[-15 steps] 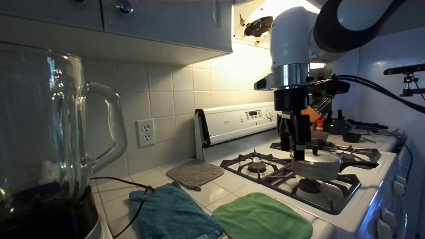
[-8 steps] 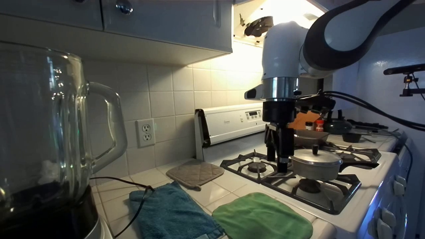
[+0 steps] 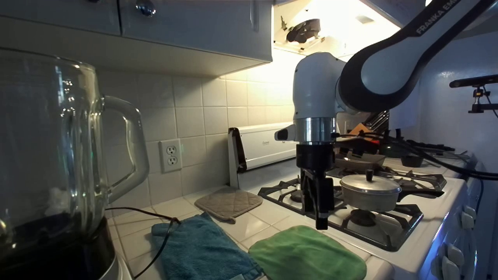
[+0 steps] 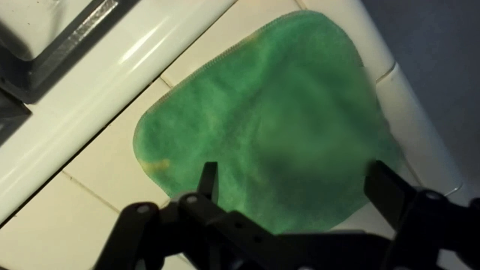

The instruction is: Put the green cloth on top of the pot

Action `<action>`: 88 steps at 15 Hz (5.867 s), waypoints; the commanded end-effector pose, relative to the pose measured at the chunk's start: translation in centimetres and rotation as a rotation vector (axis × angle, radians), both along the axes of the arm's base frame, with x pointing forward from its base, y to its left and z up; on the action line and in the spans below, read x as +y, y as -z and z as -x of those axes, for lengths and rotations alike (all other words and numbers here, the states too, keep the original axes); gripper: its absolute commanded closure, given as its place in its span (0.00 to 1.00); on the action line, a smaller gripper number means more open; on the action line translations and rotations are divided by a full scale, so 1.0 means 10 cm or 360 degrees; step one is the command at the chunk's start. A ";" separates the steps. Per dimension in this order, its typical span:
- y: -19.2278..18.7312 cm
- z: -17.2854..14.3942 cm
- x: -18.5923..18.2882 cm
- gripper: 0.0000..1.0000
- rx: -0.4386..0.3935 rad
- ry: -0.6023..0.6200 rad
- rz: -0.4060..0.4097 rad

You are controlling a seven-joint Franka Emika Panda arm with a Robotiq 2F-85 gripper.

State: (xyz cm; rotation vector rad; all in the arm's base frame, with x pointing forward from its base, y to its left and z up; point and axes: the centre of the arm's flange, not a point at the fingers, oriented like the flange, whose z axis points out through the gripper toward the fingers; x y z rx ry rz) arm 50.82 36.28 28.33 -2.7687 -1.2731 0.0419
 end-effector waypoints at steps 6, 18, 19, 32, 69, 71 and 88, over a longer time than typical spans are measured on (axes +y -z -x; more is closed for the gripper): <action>0.37 -0.21 0.20 0.00 -0.0010 -0.0074 0.0056; 0.59 -0.36 0.23 0.00 -0.0086 -0.0087 0.0085; 0.59 -0.39 0.21 0.00 -0.0099 -0.0083 0.0085; 0.69 -0.67 -0.06 0.22 -0.0065 -0.0033 0.0105; -0.84 -0.43 -1.27 0.98 -0.0235 0.0876 0.0394; -0.91 -0.29 -1.34 0.98 -0.0247 0.0998 0.0392; -1.17 0.11 -2.04 0.98 -0.0526 0.1684 0.0328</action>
